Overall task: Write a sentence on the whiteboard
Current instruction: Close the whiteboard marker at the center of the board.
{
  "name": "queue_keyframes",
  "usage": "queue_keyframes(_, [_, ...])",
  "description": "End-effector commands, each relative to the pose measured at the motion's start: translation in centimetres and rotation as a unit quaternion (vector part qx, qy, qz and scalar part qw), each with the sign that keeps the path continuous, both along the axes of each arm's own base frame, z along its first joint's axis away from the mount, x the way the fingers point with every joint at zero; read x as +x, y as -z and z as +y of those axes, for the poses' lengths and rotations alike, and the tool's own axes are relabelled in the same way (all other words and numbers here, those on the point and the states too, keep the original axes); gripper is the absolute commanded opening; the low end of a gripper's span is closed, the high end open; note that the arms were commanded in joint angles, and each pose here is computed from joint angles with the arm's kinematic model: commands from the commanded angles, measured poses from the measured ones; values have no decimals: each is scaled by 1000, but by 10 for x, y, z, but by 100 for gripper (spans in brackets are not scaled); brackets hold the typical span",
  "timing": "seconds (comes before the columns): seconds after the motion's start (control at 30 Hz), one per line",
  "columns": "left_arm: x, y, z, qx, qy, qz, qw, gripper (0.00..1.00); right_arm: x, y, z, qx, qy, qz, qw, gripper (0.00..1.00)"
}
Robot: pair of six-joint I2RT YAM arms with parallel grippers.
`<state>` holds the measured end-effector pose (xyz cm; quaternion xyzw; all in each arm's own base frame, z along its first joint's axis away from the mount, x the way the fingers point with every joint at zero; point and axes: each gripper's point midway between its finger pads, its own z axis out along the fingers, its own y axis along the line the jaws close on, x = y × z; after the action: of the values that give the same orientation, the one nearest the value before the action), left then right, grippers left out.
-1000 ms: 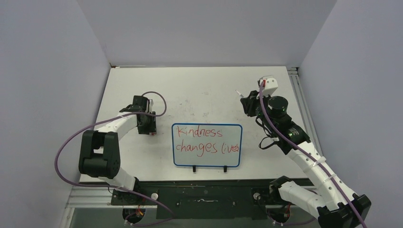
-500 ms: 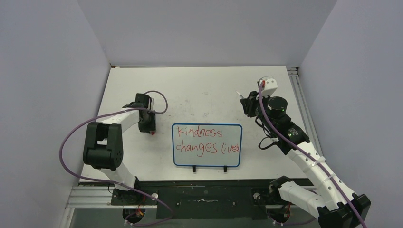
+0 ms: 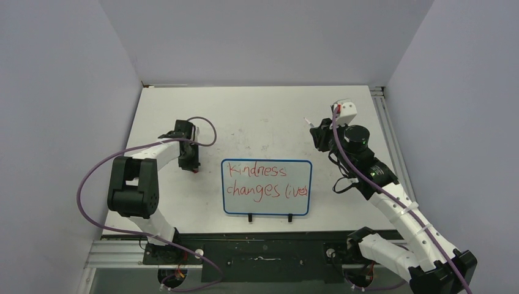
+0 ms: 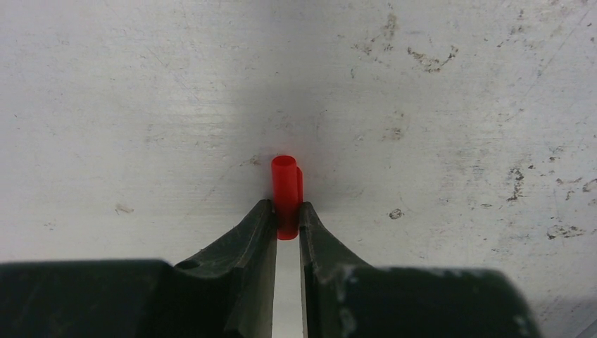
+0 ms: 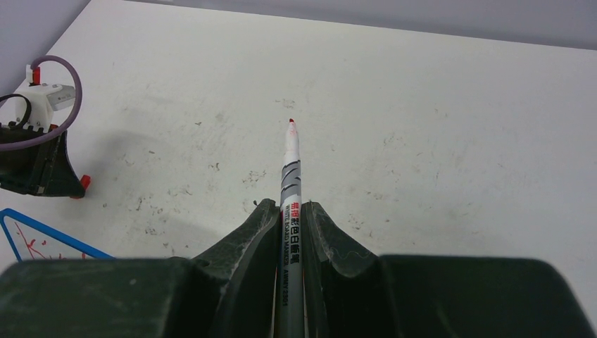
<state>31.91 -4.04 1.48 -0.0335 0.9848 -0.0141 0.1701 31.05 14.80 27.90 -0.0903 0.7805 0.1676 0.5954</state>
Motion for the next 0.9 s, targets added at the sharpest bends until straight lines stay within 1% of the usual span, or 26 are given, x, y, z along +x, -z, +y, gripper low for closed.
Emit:
queue_keyframes(0.0, [7, -12, 0, 8, 5, -18, 1000, 0, 0, -33, -3, 19, 2, -47, 999, 5])
queue_keyframes(0.1, [10, -24, 2, 11, 3, -43, 999, 0, -1, -40, 1, 22, -9, -49, 999, 5])
queue_keyframes(0.23, [16, -51, 9, 25, -9, -94, 995, 0, -7, -49, 7, 30, -32, -53, 998, 5])
queue_keyframes(0.4, [26, -100, 9, 17, -13, -194, 981, 0, -21, -61, 20, 27, -84, -47, 995, 5])
queue_keyframes(0.53, [32, -152, -4, -8, 12, -289, 957, 0, -36, -65, 33, 29, -137, -24, 990, 5])
queue_keyframes(0.67, [26, -212, -24, -20, 60, -374, 925, 0, -46, -66, 56, 47, -203, 21, 978, 5])
queue_keyframes(0.8, [8, -253, -54, -18, 127, -429, 894, 0, -58, -80, 77, 68, -270, 47, 959, 5])
queue_keyframes(0.87, [-3, -268, -68, -30, 155, -445, 882, 0, -62, -91, 80, 84, -283, 52, 954, 5])
